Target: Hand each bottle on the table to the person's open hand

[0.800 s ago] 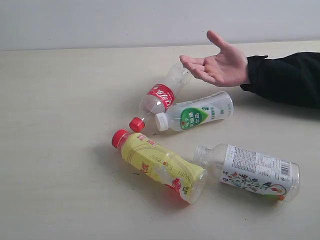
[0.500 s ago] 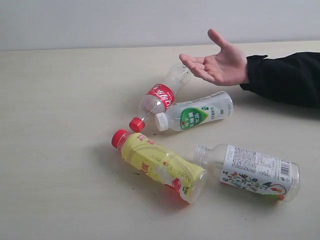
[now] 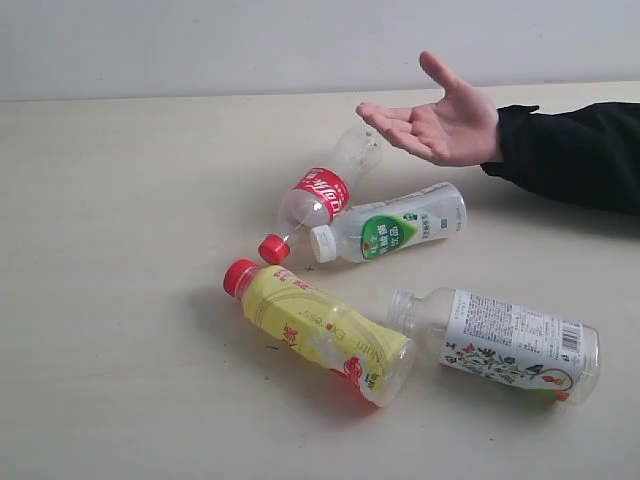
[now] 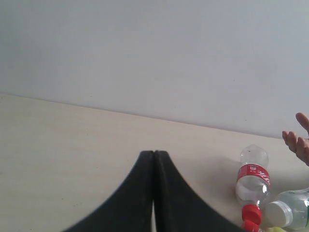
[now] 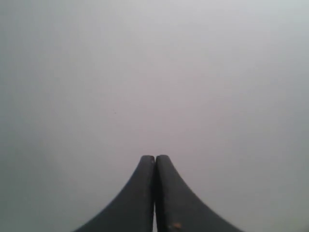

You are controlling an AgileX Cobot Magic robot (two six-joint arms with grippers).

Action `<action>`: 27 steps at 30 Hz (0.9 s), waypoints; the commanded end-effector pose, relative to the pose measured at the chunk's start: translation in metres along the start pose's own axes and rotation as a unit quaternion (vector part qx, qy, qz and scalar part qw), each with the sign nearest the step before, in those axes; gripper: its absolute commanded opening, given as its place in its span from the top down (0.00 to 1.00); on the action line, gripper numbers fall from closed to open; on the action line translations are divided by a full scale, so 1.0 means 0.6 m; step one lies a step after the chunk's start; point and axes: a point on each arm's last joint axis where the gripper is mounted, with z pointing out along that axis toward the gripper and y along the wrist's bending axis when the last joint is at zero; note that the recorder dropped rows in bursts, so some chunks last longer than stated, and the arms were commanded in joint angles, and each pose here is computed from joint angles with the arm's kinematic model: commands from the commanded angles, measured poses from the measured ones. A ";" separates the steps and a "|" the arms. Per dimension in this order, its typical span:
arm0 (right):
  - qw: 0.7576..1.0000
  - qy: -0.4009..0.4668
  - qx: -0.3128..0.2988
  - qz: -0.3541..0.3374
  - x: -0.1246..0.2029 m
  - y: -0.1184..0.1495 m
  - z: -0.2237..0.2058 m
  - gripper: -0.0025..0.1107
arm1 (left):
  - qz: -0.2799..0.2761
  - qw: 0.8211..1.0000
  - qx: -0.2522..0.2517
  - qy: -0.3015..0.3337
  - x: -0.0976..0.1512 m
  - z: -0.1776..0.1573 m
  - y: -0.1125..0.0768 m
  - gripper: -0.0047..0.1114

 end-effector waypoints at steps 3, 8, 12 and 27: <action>0.996 -0.048 -0.060 -0.054 -0.094 0.075 0.036 0.98 | 0.002 1.000 0.004 -0.007 -0.002 -0.001 -0.001 0.96; 0.973 0.108 0.022 -0.205 -0.137 0.107 0.152 0.98 | 0.002 1.000 0.004 -0.007 -0.002 -0.001 -0.001 0.96; 0.919 0.212 0.084 -0.320 -0.145 0.099 0.207 0.98 | 0.002 1.000 0.004 -0.007 -0.002 -0.001 -0.001 0.96; 0.590 0.724 -0.081 -0.350 0.044 0.100 0.292 0.93 | 0.002 1.000 0.004 -0.007 -0.002 -0.001 -0.001 0.96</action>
